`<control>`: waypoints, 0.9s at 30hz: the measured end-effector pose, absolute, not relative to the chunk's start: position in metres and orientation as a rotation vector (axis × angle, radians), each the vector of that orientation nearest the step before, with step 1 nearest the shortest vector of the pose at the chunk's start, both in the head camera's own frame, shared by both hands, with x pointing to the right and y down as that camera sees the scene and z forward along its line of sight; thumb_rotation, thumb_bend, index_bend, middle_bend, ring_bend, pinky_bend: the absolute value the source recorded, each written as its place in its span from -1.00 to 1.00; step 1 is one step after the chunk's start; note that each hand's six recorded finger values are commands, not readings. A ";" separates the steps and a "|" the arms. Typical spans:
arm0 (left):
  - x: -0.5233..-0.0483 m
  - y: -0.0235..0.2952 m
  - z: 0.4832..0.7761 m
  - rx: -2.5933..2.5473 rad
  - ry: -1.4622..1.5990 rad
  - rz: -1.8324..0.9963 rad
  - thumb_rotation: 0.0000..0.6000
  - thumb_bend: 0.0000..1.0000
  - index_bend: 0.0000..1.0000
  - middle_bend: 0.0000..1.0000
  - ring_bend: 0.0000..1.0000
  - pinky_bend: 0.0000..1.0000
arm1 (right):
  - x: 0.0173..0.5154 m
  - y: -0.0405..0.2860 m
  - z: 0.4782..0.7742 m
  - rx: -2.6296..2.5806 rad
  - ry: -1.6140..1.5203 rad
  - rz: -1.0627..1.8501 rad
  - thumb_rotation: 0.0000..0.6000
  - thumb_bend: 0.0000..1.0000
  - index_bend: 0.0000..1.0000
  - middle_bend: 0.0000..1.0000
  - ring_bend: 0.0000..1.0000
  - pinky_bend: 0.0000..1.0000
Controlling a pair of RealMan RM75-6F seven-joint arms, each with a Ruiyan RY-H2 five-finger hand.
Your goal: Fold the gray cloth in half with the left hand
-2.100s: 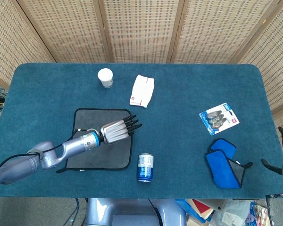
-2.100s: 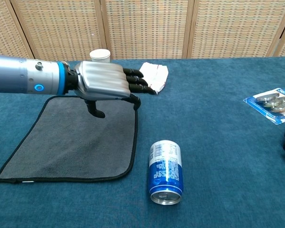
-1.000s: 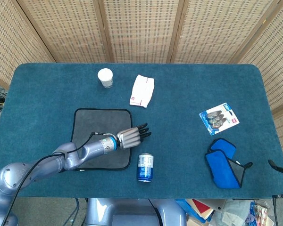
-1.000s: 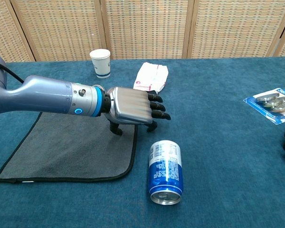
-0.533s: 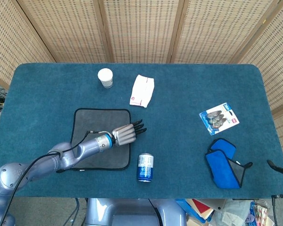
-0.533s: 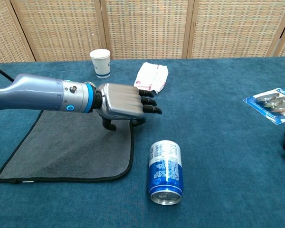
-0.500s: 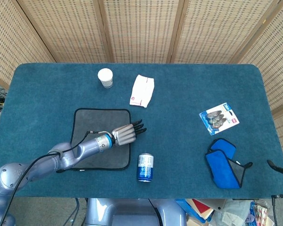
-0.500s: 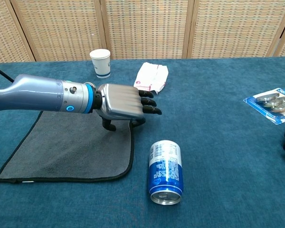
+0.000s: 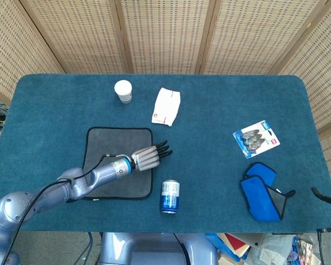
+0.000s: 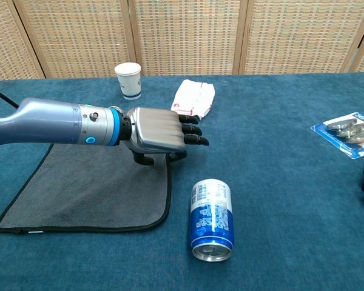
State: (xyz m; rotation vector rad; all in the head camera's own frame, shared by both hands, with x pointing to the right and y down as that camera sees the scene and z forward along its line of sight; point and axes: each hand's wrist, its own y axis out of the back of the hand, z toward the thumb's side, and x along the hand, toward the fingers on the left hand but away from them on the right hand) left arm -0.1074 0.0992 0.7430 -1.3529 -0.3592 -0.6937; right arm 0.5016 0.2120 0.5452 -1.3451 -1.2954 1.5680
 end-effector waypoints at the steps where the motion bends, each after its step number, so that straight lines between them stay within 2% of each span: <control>1: -0.107 0.099 0.743 -1.353 -0.358 -0.694 1.00 -0.25 -0.02 -1.00 -1.00 -1.00 | 0.501 0.212 0.545 -1.346 -1.295 1.568 1.00 -1.00 -1.00 -1.00 -1.00 -1.00; 11: -0.103 0.101 0.746 -1.360 -0.343 -0.688 1.00 -0.07 0.17 -1.00 -1.00 -1.00 | 0.501 0.212 0.546 -1.354 -1.295 1.568 1.00 -1.00 -1.00 -1.00 -1.00 -1.00; 15: -0.102 0.102 0.747 -1.363 -0.337 -0.682 1.00 0.02 0.19 -1.00 -1.00 -1.00 | 0.501 0.212 0.546 -1.355 -1.294 1.567 1.00 -1.00 -1.00 -1.00 -1.00 -1.00; 27: -0.108 0.101 0.740 -1.381 -0.306 -0.667 1.00 0.03 0.21 -1.00 -1.00 -1.00 | 0.500 0.212 0.546 -1.360 -1.294 1.566 1.00 -1.00 -1.00 -1.00 -1.00 -1.00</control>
